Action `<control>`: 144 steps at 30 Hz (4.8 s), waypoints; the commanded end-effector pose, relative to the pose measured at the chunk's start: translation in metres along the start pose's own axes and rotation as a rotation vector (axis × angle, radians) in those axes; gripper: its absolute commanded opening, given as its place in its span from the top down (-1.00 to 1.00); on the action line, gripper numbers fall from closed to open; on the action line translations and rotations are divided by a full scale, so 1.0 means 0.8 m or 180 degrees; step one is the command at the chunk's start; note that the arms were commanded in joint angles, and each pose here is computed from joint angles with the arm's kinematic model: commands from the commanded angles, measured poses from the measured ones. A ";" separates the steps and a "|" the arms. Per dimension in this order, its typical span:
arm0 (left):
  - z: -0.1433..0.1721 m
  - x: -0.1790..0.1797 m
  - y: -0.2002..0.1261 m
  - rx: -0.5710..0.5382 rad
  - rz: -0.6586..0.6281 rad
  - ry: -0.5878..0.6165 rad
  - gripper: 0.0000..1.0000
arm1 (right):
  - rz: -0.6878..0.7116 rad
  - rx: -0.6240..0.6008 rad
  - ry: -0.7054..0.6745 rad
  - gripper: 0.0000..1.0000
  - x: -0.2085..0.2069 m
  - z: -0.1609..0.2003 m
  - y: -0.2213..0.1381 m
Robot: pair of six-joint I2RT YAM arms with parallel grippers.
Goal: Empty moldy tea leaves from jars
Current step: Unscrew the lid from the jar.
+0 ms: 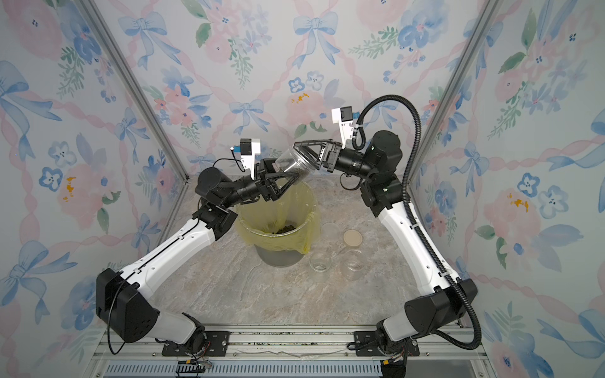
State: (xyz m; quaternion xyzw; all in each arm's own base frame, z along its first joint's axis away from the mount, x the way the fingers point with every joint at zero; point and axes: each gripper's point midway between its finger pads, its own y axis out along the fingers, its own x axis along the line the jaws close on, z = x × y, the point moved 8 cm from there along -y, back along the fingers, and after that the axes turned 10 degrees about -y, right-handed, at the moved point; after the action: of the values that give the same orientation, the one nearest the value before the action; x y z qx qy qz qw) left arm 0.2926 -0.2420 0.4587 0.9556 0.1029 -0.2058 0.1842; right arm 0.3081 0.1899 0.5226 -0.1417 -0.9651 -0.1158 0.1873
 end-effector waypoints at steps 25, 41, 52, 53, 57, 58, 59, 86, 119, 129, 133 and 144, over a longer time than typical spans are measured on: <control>-0.008 -0.049 -0.053 -0.0280 -0.1368 0.3499 0.22 | 0.1074 -0.0177 0.0937 -0.93 0.003 0.012 -0.033; -0.021 -0.050 -0.057 -0.0365 -0.1825 0.4019 0.24 | 0.0533 -0.0089 0.0794 -0.93 0.046 0.027 0.014; -0.021 -0.053 -0.052 -0.0378 -0.1753 0.4009 0.24 | 0.0435 -0.0049 0.0703 -0.93 0.056 0.025 0.033; -0.020 -0.053 -0.052 -0.0369 -0.1752 0.4025 0.24 | 0.0422 -0.0045 0.0693 -0.93 0.057 0.024 0.035; -0.020 -0.055 -0.049 -0.0364 -0.1738 0.4073 0.24 | 0.0444 -0.0017 0.0654 -0.93 0.056 0.022 0.042; -0.021 -0.056 -0.049 -0.0374 -0.1730 0.4077 0.24 | 0.0440 -0.0016 0.0652 -0.93 0.056 0.022 0.044; -0.020 -0.057 -0.048 -0.0370 -0.1723 0.4083 0.23 | 0.0442 -0.0008 0.0654 -0.93 0.054 0.022 0.045; -0.019 -0.056 -0.040 -0.0357 -0.1682 0.4063 0.24 | 0.0416 0.0044 0.0593 -0.93 0.045 0.024 0.064; -0.014 -0.052 -0.041 -0.0333 -0.1700 0.3989 0.24 | 0.0489 0.0020 0.0392 -0.93 0.037 0.022 0.063; -0.014 -0.052 -0.041 -0.0340 -0.1704 0.3968 0.25 | 0.0503 0.0011 0.0308 -0.93 0.037 0.021 0.063; -0.014 -0.052 -0.041 -0.0345 -0.1701 0.3964 0.25 | 0.0497 0.0010 0.0292 -0.93 0.035 0.021 0.064; -0.013 -0.051 -0.041 -0.0339 -0.1703 0.3947 0.25 | 0.0478 -0.0049 0.0263 -0.93 0.035 0.017 0.064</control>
State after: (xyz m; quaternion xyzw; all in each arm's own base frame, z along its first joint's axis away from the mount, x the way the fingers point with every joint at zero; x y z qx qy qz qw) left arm 0.2546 -0.2140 0.4648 0.8319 0.4281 0.3484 0.0568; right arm 0.2940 0.2493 0.5187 -0.2103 -0.9380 -0.0984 0.2575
